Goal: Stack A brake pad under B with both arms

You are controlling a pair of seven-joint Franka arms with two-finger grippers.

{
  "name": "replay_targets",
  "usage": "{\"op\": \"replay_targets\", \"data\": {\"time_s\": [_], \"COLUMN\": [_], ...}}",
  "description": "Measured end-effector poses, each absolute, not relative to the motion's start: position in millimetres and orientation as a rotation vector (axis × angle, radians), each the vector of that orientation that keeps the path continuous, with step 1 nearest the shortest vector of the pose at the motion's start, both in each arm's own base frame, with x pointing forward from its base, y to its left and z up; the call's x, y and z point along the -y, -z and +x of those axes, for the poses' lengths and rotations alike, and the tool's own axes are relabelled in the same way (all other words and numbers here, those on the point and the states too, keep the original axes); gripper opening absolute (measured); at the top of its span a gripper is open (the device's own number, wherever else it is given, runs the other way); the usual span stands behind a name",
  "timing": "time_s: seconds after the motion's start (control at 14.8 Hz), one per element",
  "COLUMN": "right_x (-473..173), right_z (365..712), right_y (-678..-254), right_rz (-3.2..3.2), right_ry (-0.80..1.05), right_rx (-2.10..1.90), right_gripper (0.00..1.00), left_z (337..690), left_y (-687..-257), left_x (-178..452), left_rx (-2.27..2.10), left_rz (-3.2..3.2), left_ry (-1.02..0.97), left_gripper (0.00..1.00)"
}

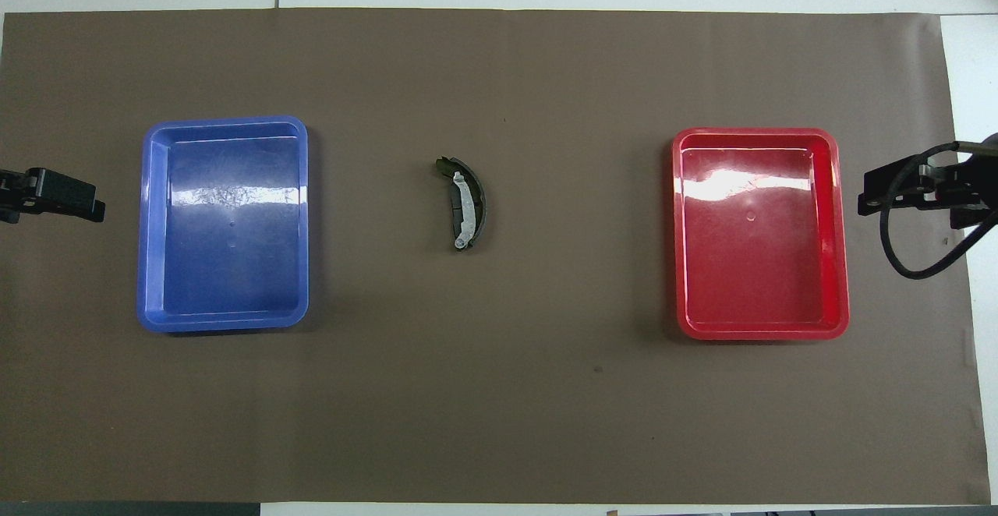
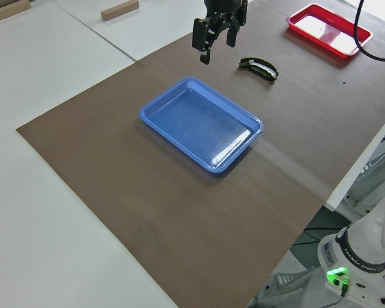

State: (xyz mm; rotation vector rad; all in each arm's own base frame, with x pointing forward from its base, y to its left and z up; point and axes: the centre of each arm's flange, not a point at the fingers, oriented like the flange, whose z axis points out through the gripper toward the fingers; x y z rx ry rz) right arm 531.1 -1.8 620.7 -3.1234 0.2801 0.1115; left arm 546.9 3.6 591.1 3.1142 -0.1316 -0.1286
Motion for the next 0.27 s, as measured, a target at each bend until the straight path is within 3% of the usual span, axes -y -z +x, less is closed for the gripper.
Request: {"op": "replay_targets", "data": {"time_s": [0.27], "right_x": [3.3], "right_z": [531.0], "right_y": [-620.6], "right_rz": [-3.123], "right_ry": [-0.113], "right_rx": [-0.284], "right_gripper": [1.0], "left_z": [546.9], "left_y": [-591.1], "left_x": [-3.6], "left_rx": [0.132], "left_rz": [3.114], "left_ry": [0.129], "left_gripper": [1.0]}}
